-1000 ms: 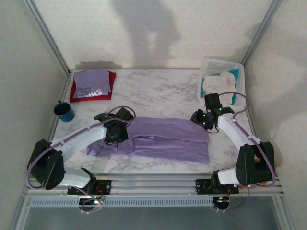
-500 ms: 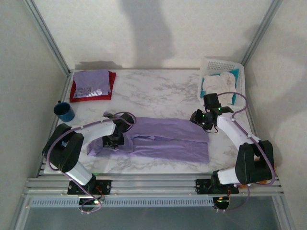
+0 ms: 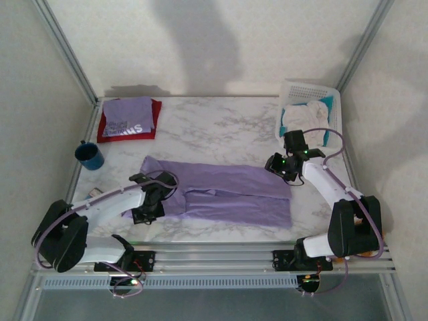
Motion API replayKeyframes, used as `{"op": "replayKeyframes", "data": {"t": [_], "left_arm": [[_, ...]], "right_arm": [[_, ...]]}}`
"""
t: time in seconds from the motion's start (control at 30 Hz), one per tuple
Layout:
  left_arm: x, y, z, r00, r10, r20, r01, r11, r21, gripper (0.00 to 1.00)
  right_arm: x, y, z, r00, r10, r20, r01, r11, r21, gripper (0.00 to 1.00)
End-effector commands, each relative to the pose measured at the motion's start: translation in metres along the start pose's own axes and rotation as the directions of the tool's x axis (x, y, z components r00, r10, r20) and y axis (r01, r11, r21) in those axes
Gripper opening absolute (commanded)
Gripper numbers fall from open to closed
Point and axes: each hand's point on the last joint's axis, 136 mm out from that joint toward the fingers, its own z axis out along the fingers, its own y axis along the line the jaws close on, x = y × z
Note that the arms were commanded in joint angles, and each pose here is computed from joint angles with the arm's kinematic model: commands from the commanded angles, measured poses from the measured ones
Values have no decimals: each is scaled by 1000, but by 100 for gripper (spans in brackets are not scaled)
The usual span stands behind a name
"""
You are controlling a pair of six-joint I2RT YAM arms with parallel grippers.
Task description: Fold and stack the t-shirts
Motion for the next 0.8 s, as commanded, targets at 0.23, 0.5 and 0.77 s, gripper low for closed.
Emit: {"op": "replayKeyframes", "data": {"t": [0.23, 0.5, 0.77], "left_arm": [[-114, -62, -44, 962, -133, 239, 47, 942, 334, 0], [-137, -63, 0, 968, -87, 237, 27, 969, 247, 0], [-130, -79, 32, 978, -89, 187, 34, 959, 282, 0]], "right_arm": [[13, 14, 2, 978, -207, 13, 202, 963, 180, 37], [50, 18, 56, 984, -142, -112, 159, 973, 168, 9], [69, -7, 82, 979, -38, -201, 86, 967, 240, 0]]}}
